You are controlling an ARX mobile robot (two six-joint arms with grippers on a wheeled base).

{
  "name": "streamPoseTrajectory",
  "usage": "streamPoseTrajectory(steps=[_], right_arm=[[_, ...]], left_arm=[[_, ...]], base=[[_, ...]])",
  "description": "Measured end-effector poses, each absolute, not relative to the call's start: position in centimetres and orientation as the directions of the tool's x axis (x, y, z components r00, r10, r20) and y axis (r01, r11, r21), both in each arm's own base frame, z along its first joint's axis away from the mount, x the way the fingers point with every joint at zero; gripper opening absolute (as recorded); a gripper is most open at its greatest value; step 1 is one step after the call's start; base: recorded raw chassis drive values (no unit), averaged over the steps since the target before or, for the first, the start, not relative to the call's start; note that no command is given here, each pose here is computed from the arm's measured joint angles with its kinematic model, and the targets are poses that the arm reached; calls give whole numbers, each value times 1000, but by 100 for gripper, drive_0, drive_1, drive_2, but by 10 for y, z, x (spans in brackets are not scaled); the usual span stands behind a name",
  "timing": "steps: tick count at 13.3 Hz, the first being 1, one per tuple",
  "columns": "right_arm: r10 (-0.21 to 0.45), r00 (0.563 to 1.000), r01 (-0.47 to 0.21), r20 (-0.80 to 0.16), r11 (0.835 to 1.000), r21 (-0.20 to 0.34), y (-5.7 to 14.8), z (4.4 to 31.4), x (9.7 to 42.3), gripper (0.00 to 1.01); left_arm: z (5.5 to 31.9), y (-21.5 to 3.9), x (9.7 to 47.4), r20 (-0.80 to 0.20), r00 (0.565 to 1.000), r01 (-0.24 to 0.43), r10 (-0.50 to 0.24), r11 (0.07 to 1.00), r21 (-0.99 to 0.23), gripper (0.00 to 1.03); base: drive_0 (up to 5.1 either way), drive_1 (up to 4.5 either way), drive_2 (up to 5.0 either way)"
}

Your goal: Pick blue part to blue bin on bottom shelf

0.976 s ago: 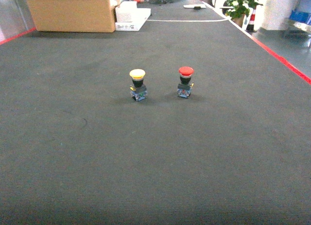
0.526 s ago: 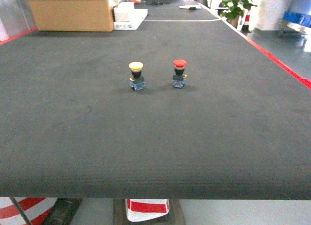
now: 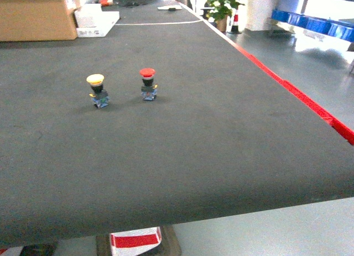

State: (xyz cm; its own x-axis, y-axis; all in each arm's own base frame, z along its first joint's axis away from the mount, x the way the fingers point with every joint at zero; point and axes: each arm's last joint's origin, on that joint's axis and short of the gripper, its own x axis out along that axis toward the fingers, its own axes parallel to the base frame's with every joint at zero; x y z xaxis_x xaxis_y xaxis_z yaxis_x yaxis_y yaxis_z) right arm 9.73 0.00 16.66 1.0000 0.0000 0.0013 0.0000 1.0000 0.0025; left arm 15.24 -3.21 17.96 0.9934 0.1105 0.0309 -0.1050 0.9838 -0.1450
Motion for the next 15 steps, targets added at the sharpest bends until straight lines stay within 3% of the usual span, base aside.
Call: streamPoseTrajectory(steps=[15], right_arm=[[0,1000,0,1,1000,2,0,167,97,98]], left_arm=[[180,-32,152,31,993,-104,110,984,-145,44]], base=[[-161,-161,-161]])
